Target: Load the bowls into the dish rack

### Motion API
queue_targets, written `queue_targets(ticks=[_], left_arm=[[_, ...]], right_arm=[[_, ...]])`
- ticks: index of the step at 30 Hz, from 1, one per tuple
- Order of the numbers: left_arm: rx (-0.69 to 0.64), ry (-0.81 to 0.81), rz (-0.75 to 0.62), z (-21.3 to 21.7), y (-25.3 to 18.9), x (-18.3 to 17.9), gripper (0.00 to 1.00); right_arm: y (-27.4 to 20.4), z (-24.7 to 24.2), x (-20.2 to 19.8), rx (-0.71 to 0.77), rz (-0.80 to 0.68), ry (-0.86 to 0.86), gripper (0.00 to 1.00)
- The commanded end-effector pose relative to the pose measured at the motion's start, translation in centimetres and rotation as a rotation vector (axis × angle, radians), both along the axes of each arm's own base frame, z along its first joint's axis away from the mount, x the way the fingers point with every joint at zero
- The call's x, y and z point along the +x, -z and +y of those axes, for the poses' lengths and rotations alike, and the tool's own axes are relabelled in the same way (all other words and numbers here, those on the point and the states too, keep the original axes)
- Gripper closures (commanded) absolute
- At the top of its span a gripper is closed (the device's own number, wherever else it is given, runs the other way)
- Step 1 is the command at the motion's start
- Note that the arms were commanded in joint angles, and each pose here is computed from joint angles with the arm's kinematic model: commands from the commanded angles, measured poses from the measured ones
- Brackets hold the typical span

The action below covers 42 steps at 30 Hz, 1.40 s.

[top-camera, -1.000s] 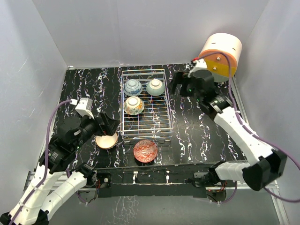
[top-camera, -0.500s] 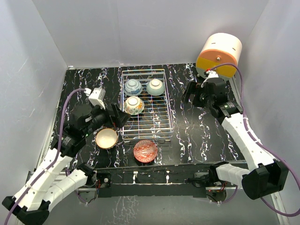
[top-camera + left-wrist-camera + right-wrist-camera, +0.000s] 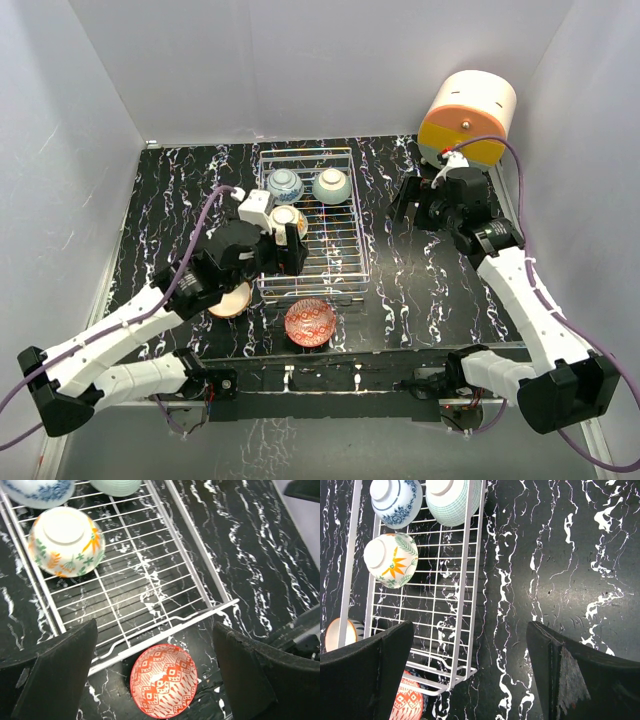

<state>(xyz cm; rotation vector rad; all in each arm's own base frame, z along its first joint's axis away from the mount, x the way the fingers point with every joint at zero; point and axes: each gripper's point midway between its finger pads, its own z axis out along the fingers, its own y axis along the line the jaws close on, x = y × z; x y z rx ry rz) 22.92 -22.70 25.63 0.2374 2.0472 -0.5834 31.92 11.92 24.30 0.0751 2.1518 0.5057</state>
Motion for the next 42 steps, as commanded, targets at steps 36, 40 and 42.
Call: queue_targets(ticks=[36,40,42], left_arm=[[-0.007,-0.718,0.021,14.9,4.8,-2.5,0.25],[-0.026,-0.679,-0.081,14.9,-1.8,-1.7,0.23],[-0.015,-0.672,-0.133,15.4,-5.1,-1.6,0.22]], right_arm=[[-2.9,4.6,-2.5,0.068,-0.077,-0.269,0.01],[-4.8,9.3,-4.9,0.047,-0.105,-0.358,0.01],[-5.8,12.0,-6.2,0.035,-0.125,-0.408,0.01]])
